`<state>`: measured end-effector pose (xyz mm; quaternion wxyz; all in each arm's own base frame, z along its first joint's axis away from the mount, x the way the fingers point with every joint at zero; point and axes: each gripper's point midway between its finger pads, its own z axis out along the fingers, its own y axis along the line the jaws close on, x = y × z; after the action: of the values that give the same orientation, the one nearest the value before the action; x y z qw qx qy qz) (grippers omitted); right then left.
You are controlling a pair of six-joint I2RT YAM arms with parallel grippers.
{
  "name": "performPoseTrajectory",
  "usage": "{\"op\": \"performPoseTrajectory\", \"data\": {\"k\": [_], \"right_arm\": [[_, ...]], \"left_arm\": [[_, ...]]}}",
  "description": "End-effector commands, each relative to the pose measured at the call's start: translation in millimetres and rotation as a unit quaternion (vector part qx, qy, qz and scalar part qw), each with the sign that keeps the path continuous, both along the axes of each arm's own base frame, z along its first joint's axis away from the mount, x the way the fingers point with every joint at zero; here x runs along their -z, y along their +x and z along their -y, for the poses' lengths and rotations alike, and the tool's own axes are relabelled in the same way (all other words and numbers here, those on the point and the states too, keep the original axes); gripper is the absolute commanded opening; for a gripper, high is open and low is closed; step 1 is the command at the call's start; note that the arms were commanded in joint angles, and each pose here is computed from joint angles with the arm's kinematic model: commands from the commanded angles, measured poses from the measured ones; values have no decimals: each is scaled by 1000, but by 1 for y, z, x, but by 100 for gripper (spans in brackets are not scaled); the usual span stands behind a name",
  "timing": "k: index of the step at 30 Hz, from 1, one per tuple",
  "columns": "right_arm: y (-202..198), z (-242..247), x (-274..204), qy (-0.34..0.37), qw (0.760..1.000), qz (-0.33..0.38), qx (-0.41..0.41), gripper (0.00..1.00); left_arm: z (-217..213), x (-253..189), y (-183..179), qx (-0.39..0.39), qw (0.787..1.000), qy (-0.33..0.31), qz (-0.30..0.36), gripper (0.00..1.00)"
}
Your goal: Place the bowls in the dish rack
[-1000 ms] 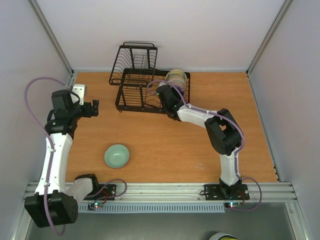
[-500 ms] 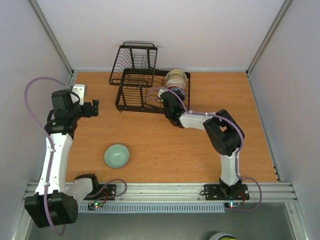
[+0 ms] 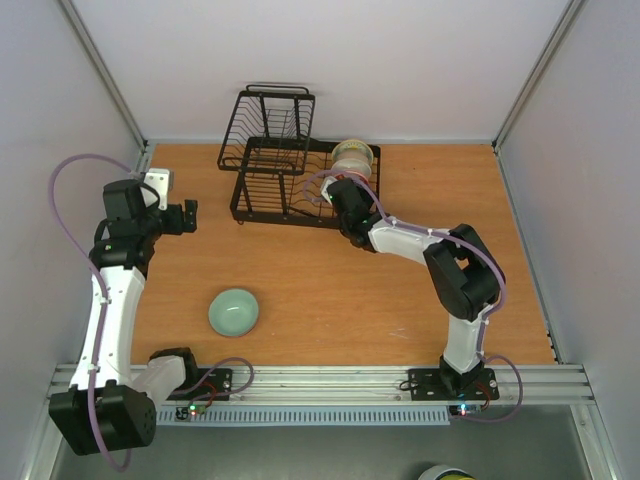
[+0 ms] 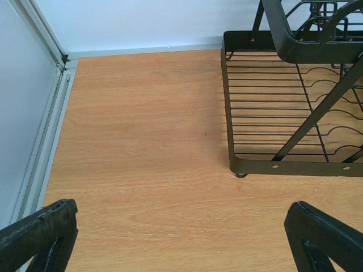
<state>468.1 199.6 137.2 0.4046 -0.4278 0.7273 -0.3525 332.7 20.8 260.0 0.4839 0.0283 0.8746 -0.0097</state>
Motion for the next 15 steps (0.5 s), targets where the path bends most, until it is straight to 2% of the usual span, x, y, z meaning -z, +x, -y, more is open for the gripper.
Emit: {"op": "performPoseTrajectory", "data": {"k": [1,8,10,13,15], "right_arm": [[-9,-5,-8,28,999,-23,-5,1],[-9,-11,5,29,998,-57,-12,13],[-7,-12,6,28,998,-59,-11,21],[-6,-10,5,36,997,-61,-6,41],[-5,-8,4,48,996,-68,1,47]], "left_arm": [[-3,-19,2,-7,1000,2,26,99],[-4,-20,1,-10,1000,4,27,99],[-4,-20,1,-10,1000,5,27,99],[-4,-20,1,-11,1000,4,26,99],[-4,-20,1,-10,1000,5,26,99]]}}
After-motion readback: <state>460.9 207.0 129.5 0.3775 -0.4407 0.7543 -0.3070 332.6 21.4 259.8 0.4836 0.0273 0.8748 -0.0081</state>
